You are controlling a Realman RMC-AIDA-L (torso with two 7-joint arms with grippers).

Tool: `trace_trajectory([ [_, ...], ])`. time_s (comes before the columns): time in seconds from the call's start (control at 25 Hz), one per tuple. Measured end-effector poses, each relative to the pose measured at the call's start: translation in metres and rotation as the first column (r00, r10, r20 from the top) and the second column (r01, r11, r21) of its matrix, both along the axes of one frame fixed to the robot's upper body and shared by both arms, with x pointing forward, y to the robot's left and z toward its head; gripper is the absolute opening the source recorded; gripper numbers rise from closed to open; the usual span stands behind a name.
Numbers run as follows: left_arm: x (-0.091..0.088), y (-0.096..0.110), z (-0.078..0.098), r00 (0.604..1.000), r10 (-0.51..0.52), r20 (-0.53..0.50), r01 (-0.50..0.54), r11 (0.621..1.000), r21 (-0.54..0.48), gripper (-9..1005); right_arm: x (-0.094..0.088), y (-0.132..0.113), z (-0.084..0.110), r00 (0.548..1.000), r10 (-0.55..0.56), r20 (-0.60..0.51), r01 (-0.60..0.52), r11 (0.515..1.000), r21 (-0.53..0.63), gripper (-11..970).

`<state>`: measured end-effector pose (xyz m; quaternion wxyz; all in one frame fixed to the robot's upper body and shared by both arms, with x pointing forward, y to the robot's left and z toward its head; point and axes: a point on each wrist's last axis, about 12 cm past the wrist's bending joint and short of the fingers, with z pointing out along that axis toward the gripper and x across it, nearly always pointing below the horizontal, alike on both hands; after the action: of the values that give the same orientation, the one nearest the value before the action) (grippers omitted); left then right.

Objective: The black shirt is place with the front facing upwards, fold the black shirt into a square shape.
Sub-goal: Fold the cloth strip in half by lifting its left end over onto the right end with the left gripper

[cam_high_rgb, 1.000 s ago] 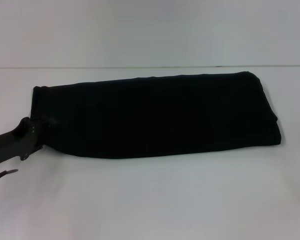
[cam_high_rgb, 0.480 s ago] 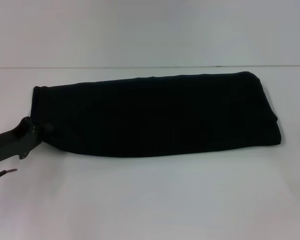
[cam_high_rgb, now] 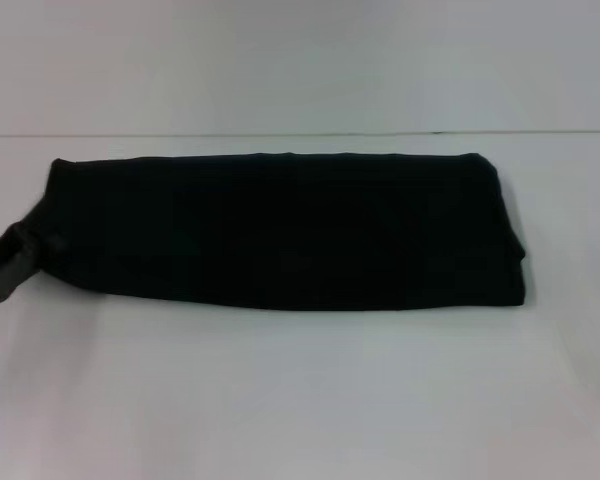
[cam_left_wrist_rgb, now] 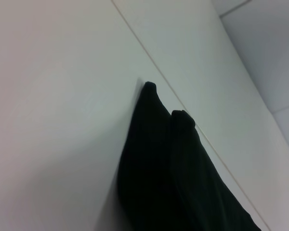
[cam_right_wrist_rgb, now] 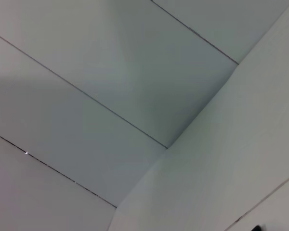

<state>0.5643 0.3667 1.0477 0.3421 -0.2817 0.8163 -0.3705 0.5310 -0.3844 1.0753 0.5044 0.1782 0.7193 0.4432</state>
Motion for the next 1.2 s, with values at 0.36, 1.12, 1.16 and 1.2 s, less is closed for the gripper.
trace_trajectory([
  [0.36,-0.024,0.040,-0.004,0.990,0.143,0.000,-0.143,0.989,0.037,35,-0.002,-0.001,-0.003,1.000,-0.017,-0.013,0.017,1.000,0.004,701],
  [1.12,0.008,-0.048,0.089,0.903,-0.209,0.374,0.267,0.958,-0.108,39,-0.001,-0.001,-0.002,1.000,-0.016,-0.007,0.017,1.000,0.013,701],
  [1.16,0.011,-0.056,0.093,0.893,-0.233,0.384,0.292,0.951,-0.102,39,-0.001,-0.001,-0.002,1.000,-0.016,-0.007,0.016,1.000,0.013,701],
  [1.2,0.015,-0.066,0.095,0.882,-0.263,0.392,0.325,0.941,-0.099,39,0.000,-0.001,-0.002,1.000,-0.015,-0.007,0.015,1.000,0.013,701],
])
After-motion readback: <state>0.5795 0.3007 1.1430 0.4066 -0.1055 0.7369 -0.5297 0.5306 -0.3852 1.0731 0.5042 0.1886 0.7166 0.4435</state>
